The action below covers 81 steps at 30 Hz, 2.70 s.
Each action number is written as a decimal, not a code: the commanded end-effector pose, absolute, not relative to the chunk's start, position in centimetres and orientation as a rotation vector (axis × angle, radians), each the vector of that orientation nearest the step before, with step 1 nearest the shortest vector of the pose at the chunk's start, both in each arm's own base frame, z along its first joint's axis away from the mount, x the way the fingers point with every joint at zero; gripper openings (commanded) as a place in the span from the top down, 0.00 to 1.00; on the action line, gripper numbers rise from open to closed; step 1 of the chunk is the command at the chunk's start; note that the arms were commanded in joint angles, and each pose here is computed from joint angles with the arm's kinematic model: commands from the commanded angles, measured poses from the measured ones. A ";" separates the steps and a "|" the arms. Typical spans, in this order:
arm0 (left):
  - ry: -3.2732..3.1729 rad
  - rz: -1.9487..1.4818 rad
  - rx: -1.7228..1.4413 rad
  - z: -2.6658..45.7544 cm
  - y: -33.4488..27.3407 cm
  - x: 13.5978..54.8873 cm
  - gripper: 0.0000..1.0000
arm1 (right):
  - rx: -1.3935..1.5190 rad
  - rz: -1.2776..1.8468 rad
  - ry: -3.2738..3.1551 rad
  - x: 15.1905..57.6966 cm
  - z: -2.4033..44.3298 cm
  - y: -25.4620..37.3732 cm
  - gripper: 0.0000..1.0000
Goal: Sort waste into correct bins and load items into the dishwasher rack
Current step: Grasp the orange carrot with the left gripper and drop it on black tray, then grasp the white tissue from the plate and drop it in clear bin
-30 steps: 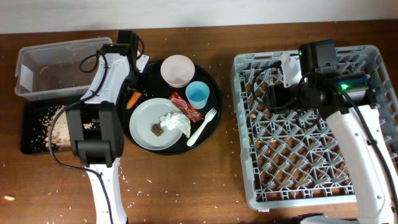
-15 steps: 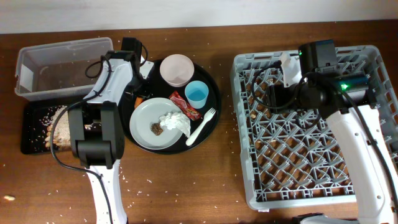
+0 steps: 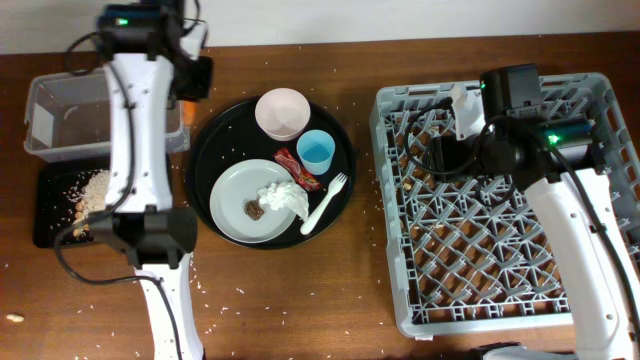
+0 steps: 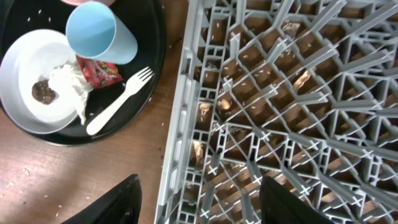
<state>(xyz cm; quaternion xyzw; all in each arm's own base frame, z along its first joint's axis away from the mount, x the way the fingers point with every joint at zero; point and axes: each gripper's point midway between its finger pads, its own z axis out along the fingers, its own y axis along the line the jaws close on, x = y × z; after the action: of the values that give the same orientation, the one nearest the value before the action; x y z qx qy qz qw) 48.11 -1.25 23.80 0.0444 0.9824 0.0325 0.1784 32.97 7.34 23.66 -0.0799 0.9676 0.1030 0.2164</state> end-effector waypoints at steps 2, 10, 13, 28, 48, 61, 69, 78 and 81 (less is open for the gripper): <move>2.606 0.079 -0.082 30.9 1.1 46.1 1.00 | -0.208 0.273 2.675 33.1 24.0 7.1 0.40; 2.666 0.324 -0.705 30.5 10.5 35.8 1.00 | -0.208 0.272 2.676 33.1 24.0 7.1 0.40; 2.709 0.287 -1.032 24.5 14.3 34.5 0.99 | -0.208 0.273 2.664 33.4 24.1 7.1 0.40; 2.294 0.163 -1.721 4.5 16.4 35.4 1.00 | -0.207 0.273 2.672 33.2 24.0 7.1 0.40; 2.374 -0.217 -0.626 18.6 10.7 40.9 0.32 | -0.207 0.273 2.671 33.2 24.0 7.1 0.40; 2.548 -0.230 0.721 12.9 -12.0 39.4 0.28 | -0.207 0.273 2.671 33.2 24.0 7.1 0.40; 2.706 0.017 1.020 5.1 -12.4 37.7 0.32 | -0.207 0.273 2.675 33.1 24.0 7.1 0.40; 2.839 0.008 1.088 -1.3 -12.1 36.7 0.43 | -0.206 0.273 2.687 32.9 23.9 7.0 0.40; 2.829 0.009 1.083 -1.2 -12.2 37.0 0.94 | -0.207 0.274 2.687 32.9 23.9 7.0 0.40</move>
<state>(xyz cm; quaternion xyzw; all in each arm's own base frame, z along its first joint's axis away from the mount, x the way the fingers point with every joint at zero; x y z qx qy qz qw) 37.36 -12.67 0.67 0.3518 0.9328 -0.0062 0.0781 32.62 7.29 23.46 -0.0792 0.9695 0.1024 0.2079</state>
